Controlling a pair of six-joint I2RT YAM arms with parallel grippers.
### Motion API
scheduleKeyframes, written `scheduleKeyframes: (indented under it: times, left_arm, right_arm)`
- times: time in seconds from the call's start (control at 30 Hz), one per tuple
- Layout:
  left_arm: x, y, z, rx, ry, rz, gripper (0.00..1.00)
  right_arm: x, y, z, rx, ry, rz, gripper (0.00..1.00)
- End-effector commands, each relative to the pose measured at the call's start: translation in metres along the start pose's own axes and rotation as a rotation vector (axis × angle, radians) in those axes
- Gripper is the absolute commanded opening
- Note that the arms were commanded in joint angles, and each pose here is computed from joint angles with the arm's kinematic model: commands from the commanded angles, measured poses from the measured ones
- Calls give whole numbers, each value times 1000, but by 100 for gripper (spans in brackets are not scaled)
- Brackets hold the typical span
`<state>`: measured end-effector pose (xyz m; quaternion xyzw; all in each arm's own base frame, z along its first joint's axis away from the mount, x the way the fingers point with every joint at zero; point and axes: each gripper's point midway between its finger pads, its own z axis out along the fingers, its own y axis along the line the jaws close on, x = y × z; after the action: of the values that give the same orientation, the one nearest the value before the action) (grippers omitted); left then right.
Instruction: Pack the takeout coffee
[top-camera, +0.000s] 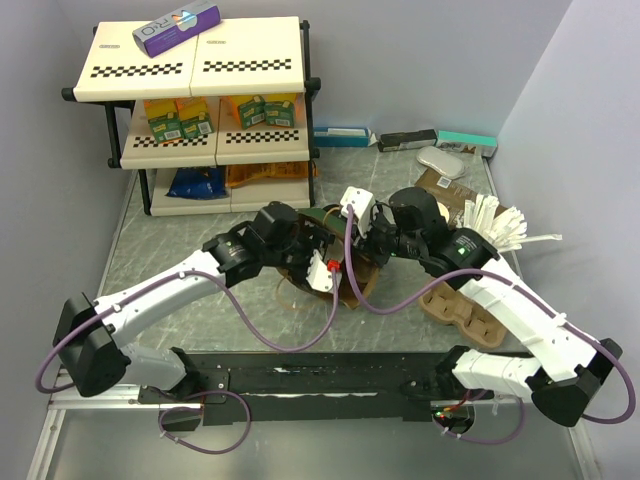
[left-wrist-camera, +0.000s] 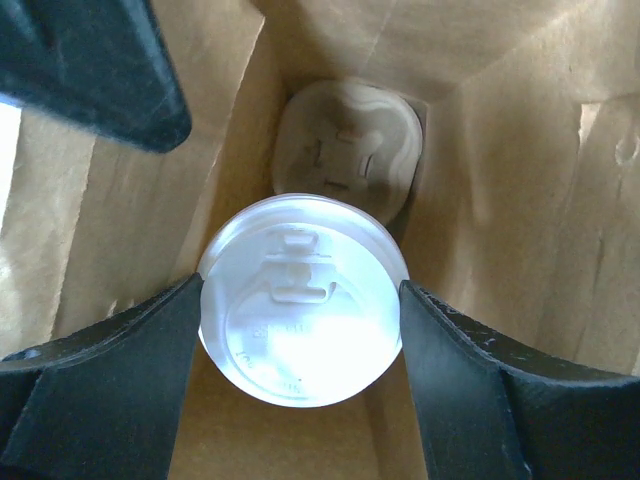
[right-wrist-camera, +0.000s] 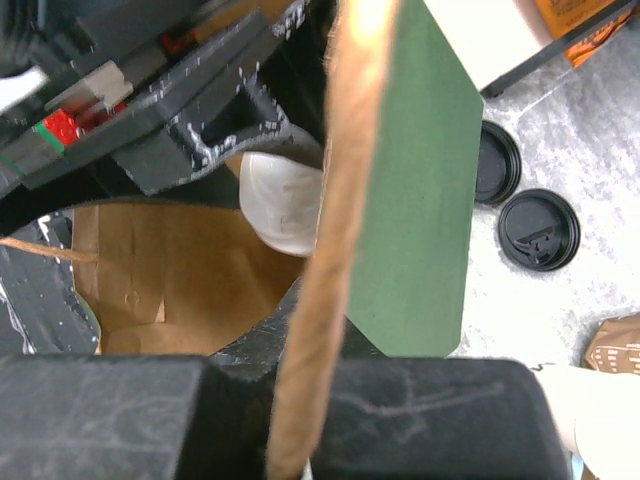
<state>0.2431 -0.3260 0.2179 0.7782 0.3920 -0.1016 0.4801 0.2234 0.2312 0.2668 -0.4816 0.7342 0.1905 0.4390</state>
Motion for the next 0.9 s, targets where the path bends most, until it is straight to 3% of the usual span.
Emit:
scheduleKeyframes:
  times: [0.0, 0.87]
  left_arm:
    - [-24, 10, 2, 0, -103, 24, 1]
    - [-25, 5, 47, -26, -82, 170, 1]
  right_arm:
    - [-25, -1, -5, -3, -68, -11, 0]
    - [-29, 14, 1, -90, -73, 51, 0]
